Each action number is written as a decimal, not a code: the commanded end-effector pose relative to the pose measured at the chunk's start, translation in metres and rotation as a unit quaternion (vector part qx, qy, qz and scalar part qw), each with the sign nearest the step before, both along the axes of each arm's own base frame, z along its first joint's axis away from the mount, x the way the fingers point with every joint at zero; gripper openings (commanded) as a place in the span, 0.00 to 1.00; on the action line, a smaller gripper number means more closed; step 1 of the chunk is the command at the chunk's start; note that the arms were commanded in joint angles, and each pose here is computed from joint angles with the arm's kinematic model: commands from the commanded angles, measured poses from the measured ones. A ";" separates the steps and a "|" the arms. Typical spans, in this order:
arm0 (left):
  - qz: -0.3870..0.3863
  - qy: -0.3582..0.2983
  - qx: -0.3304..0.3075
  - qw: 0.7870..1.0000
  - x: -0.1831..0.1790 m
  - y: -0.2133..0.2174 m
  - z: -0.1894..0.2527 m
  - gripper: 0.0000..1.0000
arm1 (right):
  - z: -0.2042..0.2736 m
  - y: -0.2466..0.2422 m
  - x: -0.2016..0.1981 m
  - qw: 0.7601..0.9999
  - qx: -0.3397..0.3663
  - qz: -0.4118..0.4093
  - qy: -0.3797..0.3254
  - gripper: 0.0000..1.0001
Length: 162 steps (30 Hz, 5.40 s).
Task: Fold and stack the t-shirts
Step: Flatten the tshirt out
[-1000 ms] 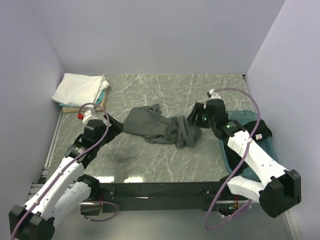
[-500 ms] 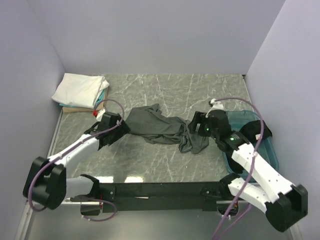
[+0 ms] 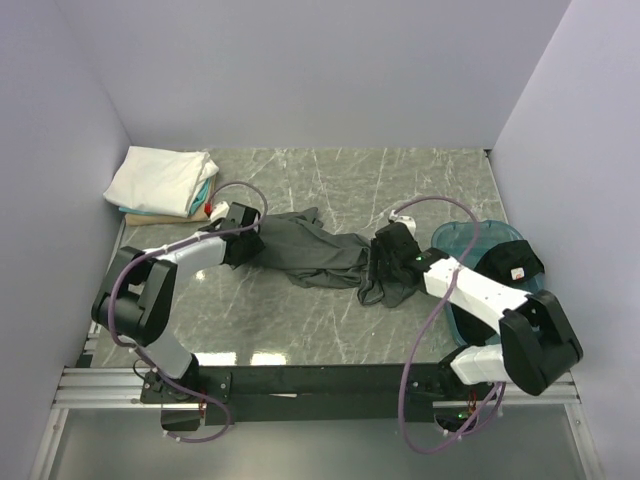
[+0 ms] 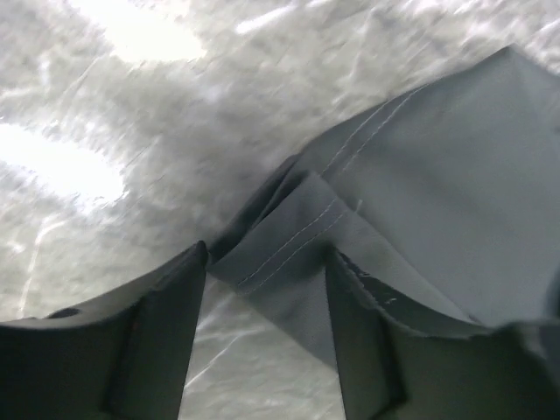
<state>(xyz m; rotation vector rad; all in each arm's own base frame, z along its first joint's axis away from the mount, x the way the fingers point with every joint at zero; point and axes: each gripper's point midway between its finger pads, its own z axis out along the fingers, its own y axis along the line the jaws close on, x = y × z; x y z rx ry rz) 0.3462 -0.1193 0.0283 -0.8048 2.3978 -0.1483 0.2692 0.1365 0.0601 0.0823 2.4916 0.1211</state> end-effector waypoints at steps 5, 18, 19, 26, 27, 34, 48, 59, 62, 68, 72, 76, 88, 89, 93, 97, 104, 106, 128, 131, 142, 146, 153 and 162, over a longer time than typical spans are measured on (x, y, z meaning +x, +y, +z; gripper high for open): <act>-0.021 -0.008 0.001 1.000 0.012 -0.006 -0.001 0.02 | 0.021 0.006 0.035 0.997 0.005 -0.040 -0.058 0.48; -0.009 -0.178 -0.016 0.984 0.021 0.006 0.134 0.01 | 0.090 -0.024 0.031 0.987 -0.005 -0.085 -0.135 0.00; -0.004 -0.193 -0.019 0.981 0.017 0.009 0.146 0.01 | 0.099 -0.026 0.029 0.986 0.000 -0.085 -0.146 0.00; 0.047 -0.400 -0.072 0.912 -0.039 0.050 0.297 0.01 | 0.202 -0.047 -0.003 0.955 0.078 -0.084 -0.273 0.00; 0.052 -0.415 -0.075 0.905 -0.047 0.055 0.310 0.01 | 0.210 -0.051 -0.009 0.953 0.082 -0.085 -0.279 0.00; 0.062 -0.568 -0.145 0.808 -0.135 0.090 0.438 0.01 | 0.322 -0.045 -0.065 0.902 0.186 0.024 -0.389 0.00; 0.020 -0.658 -0.178 0.731 -0.215 0.106 0.528 0.01 | 0.421 -0.038 -0.148 0.813 0.292 0.152 -0.480 0.00; 0.141 -0.446 -0.049 0.882 -0.062 0.094 0.361 0.01 | 0.290 -0.024 -0.001 0.935 0.147 0.007 -0.322 0.00; 0.143 -0.354 0.020 0.924 -0.011 0.083 0.282 0.07 | 0.219 -0.017 0.057 0.956 0.154 0.017 -0.250 0.00; 0.081 -0.149 0.039 0.985 0.069 0.066 0.163 0.71 | 0.120 -0.038 0.157 0.991 0.045 -0.052 -0.119 0.22; 0.084 -0.141 0.047 0.985 0.078 0.069 0.168 0.99 | 0.135 -0.038 0.172 0.988 0.041 -0.059 -0.138 0.88; 0.094 -0.143 0.020 0.985 0.044 0.071 0.169 0.99 | 0.146 -0.038 0.145 0.985 0.056 -0.060 -0.149 0.89; -0.058 -0.062 -0.141 0.986 -0.074 -0.007 0.057 0.99 | 0.047 0.022 -0.007 0.988 0.140 0.027 -0.051 0.91; -0.061 -0.056 -0.141 0.987 -0.075 -0.008 0.053 1.00 | 0.041 0.023 -0.013 0.989 0.141 0.027 -0.041 0.91; -0.070 -0.035 -0.137 0.988 -0.074 -0.011 0.033 0.99 | 0.009 0.024 -0.024 0.991 0.132 0.025 0.001 0.91; -0.068 0.011 -0.119 0.991 -0.070 -0.011 0.008 0.99 | -0.015 0.020 -0.017 0.995 0.099 0.000 0.035 0.91; -0.036 0.033 -0.069 0.996 -0.028 0.001 -0.011 1.00 | -0.033 0.017 0.025 0.997 0.057 -0.033 0.051 0.91; -0.018 0.047 -0.052 0.997 -0.016 0.011 -0.027 0.99 | -0.037 0.017 0.046 0.995 0.061 -0.044 0.061 0.91; 0.055 0.018 -0.037 0.998 -0.043 0.043 0.041 0.99 | 0.085 -0.008 0.097 0.994 0.032 -0.042 -0.095 0.93; 0.072 0.032 -0.046 0.996 -0.082 0.045 0.024 0.99 | 0.075 -0.021 0.061 0.991 0.055 -0.063 -0.103 0.93; 0.097 0.036 -0.057 0.993 -0.111 0.053 -0.003 0.68 | 0.064 -0.028 -0.008 0.983 0.127 -0.046 -0.125 0.93; 0.087 0.032 -0.072 0.993 -0.104 0.045 -0.006 0.59 | 0.049 -0.032 -0.019 0.986 0.119 -0.048 -0.105 0.93; 0.078 0.047 -0.067 0.994 -0.094 0.040 -0.018 0.35 | 0.034 -0.022 -0.036 0.989 0.125 -0.013 -0.075 0.93; 0.058 0.039 -0.056 0.996 -0.081 0.038 -0.015 0.01 | 0.008 0.000 -0.061 0.997 0.072 0.032 -0.023 0.88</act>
